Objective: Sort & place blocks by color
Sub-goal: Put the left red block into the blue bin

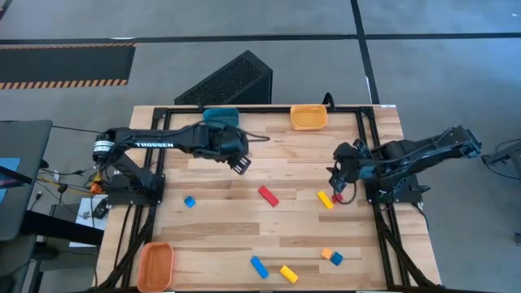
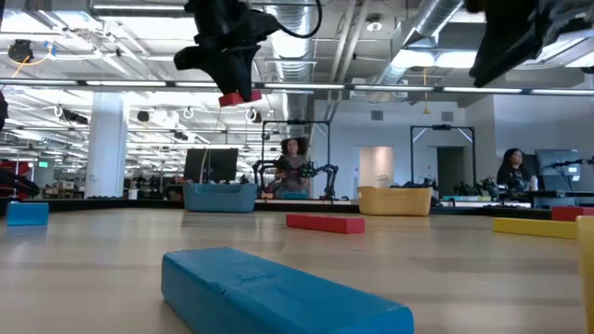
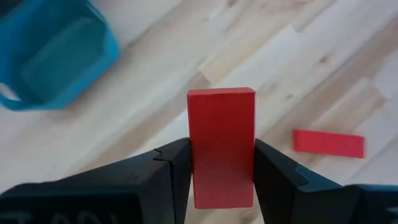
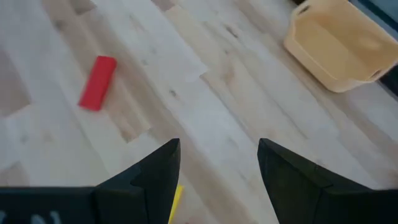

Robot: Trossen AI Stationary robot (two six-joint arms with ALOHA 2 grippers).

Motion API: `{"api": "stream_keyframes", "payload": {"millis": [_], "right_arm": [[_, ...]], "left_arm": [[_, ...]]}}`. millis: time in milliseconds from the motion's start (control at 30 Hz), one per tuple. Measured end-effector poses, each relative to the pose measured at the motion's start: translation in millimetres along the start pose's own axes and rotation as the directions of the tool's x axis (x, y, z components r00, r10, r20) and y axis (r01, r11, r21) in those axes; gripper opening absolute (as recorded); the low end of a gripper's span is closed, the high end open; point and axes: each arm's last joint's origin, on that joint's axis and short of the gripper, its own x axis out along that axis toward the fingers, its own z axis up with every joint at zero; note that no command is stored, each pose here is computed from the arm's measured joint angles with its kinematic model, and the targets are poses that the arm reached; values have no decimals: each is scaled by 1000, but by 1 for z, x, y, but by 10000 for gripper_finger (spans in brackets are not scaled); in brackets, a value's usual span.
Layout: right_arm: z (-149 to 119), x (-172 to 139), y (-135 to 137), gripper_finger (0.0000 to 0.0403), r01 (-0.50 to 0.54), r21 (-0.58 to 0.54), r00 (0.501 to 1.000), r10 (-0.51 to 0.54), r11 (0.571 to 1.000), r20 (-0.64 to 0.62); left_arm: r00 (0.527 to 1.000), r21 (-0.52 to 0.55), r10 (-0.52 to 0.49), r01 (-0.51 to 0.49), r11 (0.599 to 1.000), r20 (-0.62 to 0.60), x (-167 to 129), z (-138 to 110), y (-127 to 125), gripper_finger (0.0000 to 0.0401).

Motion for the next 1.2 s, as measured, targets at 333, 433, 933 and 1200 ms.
{"api": "stream_keyframes", "payload": {"millis": [333,433,933,1200], "right_arm": [[9,18,-4,240,-15,220,999,4,975,46],[16,23,-9,240,5,271,998,-23,963,64],[30,56,-25,240,160,404,986,-161,901,-32],[33,66,-23,240,156,351,988,-146,923,-54]], "left_arm": [[994,128,107,-104,986,-16,34,42,71,118],[981,181,194,-192,965,6,51,48,99,118],[989,100,63,-77,992,131,112,55,178,118],[988,162,153,-156,974,32,145,45,181,119]]}}
